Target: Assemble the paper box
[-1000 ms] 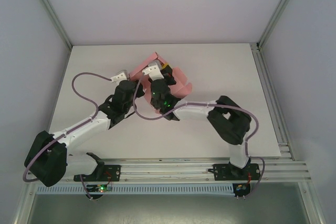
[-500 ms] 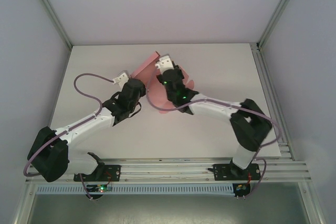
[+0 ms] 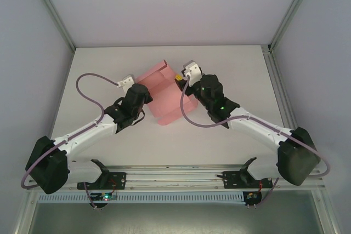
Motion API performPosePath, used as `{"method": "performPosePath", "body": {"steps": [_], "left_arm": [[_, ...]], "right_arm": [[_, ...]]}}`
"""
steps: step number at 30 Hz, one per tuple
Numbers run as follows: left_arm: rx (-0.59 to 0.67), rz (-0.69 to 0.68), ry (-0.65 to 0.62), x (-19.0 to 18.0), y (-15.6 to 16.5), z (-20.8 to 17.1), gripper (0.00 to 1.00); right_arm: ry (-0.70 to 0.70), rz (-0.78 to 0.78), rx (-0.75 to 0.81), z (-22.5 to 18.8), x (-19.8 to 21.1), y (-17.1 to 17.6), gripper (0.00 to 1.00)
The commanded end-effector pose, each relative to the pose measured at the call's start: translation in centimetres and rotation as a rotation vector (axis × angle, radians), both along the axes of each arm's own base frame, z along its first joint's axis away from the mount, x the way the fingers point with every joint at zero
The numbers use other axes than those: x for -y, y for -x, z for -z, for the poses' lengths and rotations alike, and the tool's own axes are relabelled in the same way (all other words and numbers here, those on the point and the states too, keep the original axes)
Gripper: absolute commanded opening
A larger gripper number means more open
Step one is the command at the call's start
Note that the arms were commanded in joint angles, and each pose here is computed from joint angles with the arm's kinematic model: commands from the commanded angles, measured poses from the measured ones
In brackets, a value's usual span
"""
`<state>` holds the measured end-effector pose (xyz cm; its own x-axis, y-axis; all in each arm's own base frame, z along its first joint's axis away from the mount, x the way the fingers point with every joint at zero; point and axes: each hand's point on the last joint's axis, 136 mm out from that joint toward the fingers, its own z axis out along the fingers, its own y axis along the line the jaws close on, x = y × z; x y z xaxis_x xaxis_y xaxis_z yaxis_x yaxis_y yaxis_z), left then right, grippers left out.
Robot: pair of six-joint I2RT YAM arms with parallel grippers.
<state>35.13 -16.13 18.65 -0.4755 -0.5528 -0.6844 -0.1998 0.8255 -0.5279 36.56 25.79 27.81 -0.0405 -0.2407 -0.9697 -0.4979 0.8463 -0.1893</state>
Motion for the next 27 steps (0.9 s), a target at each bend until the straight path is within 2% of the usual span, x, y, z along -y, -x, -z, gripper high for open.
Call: {"method": "performPosePath", "body": {"steps": [1,4,7,9,14,16,21,22,24,27], "left_arm": [[0.017,0.01,-0.034,-0.2,-0.3,-1.2,0.0],[0.015,0.036,-0.042,0.2,-0.4,-1.1,0.0],[0.016,0.048,-0.05,0.4,-0.5,-1.2,0.0],[0.021,0.066,-0.054,0.6,-0.5,-1.4,0.0],[0.024,0.109,-0.062,1.3,-0.7,-1.4,0.0],[0.02,0.128,-0.063,1.7,-0.7,-1.3,0.0],[0.021,0.174,-0.043,2.7,-0.7,-1.4,0.0],[0.016,0.172,-0.041,2.7,-0.7,-1.3,0.0],[0.006,0.166,-0.037,2.7,-0.7,-1.2,0.0],[-0.016,0.144,-0.008,2.7,-0.7,-0.8,0.0]], "right_arm": [[0.063,0.036,0.028,-0.5,0.4,-0.8,0.59],[0.128,-0.018,0.028,-0.1,-0.8,-1.1,0.6],[0.148,-0.216,-0.056,1.2,-3.0,-0.1,0.63],[0.127,-0.272,-0.085,1.4,-3.6,0.2,0.63],[0.137,-0.188,-0.064,0.5,-2.4,-1.5,0.56],[0.142,-0.161,-0.063,0.3,-2.1,-2.1,0.48],[0.186,-0.112,-0.084,1.5,-2.1,-3.7,0.5],[0.184,-0.097,-0.081,1.5,-2.1,-4.0,0.46],[0.167,-0.018,-0.065,1.4,-1.6,-5.1,0.33],[0.166,0.179,0.002,0.6,-0.1,-6.8,0.17]]}}
